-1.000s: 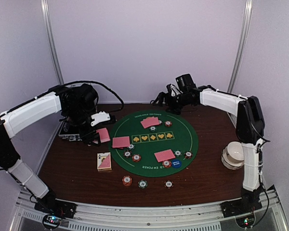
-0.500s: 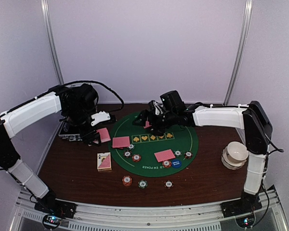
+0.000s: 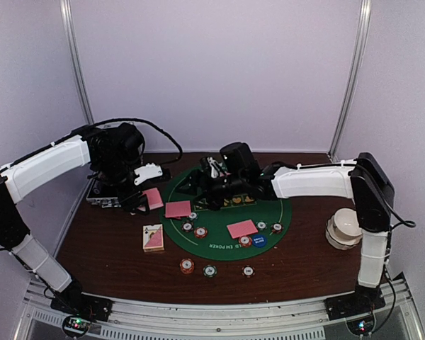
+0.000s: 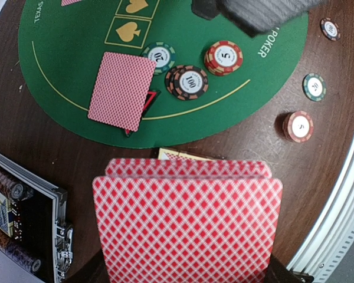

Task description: Distribute texas hold em gaming equipment

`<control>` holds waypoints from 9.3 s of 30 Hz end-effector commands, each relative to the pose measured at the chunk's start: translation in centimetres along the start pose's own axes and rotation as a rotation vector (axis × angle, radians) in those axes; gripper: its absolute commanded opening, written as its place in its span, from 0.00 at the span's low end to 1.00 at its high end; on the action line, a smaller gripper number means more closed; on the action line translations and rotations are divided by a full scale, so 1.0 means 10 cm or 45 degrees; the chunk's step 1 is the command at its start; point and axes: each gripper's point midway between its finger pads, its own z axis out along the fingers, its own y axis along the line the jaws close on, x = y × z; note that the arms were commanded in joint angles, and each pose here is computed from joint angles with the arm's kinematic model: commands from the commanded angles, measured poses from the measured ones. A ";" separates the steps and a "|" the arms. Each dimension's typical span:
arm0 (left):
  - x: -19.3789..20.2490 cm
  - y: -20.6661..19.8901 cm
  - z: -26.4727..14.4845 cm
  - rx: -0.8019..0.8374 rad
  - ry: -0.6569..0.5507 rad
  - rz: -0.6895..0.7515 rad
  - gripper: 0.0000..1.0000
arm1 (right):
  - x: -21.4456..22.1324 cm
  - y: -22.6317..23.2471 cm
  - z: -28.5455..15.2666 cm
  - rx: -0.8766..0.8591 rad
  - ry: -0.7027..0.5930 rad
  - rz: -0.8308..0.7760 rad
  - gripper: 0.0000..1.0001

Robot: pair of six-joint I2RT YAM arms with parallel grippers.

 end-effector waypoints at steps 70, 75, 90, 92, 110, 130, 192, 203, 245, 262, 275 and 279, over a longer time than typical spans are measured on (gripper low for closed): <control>-0.24 0.05 -0.18 -0.005 -0.122 -0.007 0.00 | 0.01 0.48 0.47 -0.371 0.134 0.109 0.47; -0.22 0.05 -0.17 -0.007 -0.114 -0.004 0.00 | 0.02 0.53 0.43 -0.393 0.137 0.109 0.43; -0.21 0.05 -0.16 -0.006 -0.109 -0.004 0.00 | -0.02 0.51 0.29 -0.367 0.138 0.084 0.34; -0.21 0.05 -0.16 -0.008 -0.107 -0.004 0.00 | -0.03 0.51 0.27 -0.366 0.138 0.085 0.34; -0.16 0.06 -0.10 -0.010 -0.077 -0.005 0.00 | -0.11 0.74 0.08 -0.463 0.110 0.096 0.17; -0.14 0.08 -0.07 -0.018 -0.058 -0.002 0.00 | -0.31 0.40 -0.49 -0.353 0.045 0.102 0.00; -0.25 0.02 -0.17 0.041 -0.100 -0.017 0.00 | 0.01 0.52 -0.14 -0.280 0.014 0.049 0.72; -0.24 0.01 -0.19 0.040 -0.104 -0.016 0.00 | 0.11 0.73 0.29 -0.400 0.088 0.089 0.73; -0.23 0.00 -0.21 0.031 -0.108 0.001 0.00 | -0.10 0.47 0.22 -0.420 0.104 0.156 0.49; -0.16 0.02 -0.15 0.019 -0.070 -0.001 0.00 | -0.13 0.72 0.04 -0.511 0.104 0.145 0.08; -0.03 0.01 -0.11 0.007 -0.012 -0.007 0.00 | -0.37 0.27 -0.49 -0.203 0.119 -0.045 0.00; 0.02 0.01 -0.10 0.013 -0.002 -0.025 0.00 | -0.44 0.01 -0.67 0.017 0.149 -0.262 0.00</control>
